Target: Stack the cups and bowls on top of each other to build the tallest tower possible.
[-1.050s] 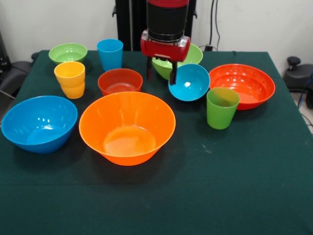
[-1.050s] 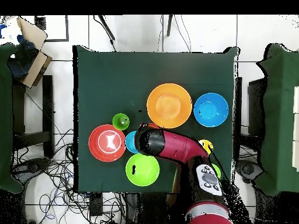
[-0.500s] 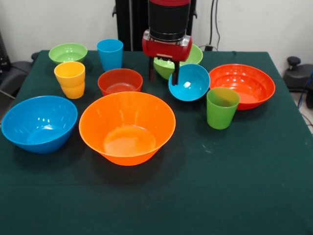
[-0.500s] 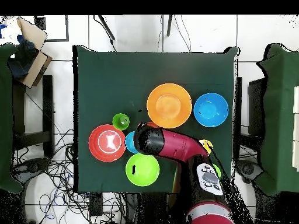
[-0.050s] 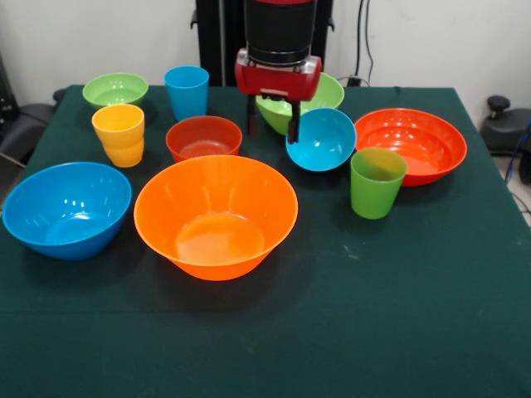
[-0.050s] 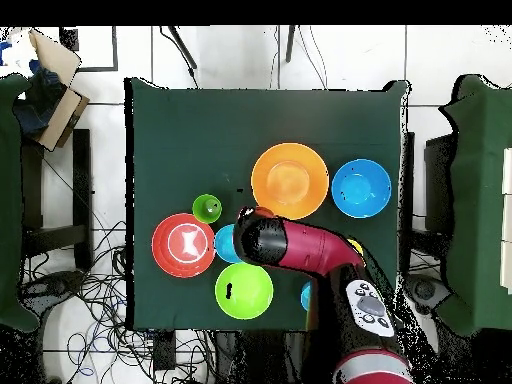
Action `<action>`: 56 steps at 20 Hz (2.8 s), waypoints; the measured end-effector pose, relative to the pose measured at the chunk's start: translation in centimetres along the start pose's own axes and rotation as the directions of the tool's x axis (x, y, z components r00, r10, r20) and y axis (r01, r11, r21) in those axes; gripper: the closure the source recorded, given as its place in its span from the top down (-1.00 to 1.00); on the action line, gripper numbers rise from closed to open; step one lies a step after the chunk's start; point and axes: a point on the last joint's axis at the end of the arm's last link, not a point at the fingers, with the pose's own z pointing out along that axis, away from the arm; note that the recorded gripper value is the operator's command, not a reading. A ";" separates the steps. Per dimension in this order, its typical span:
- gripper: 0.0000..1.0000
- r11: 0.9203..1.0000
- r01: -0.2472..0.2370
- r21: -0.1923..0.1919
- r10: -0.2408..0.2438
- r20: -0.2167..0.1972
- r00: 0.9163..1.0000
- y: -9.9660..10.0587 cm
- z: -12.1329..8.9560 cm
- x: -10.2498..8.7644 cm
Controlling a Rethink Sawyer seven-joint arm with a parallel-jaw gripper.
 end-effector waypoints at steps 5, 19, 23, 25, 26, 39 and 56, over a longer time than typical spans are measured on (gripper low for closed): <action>1.00 1.000 0.028 -0.004 -0.028 0.044 0.999 1.0 -2.2 -0.8; 1.00 0.997 0.075 0.012 -0.076 0.110 0.991 8.3 -5.0 -0.6; 1.00 1.000 0.005 0.022 -0.008 0.133 0.991 11.6 -4.9 -0.7; 1.00 0.999 -0.030 0.021 0.027 0.143 0.989 12.8 -4.8 -0.9; 1.00 0.998 -0.066 0.018 0.062 0.154 0.986 14.0 -4.6 -1.3; 1.00 0.966 -0.256 0.047 0.238 0.239 0.941 17.6 -0.8 -4.3; 1.00 0.952 -0.286 0.105 0.250 0.267 0.931 15.1 0.4 -5.3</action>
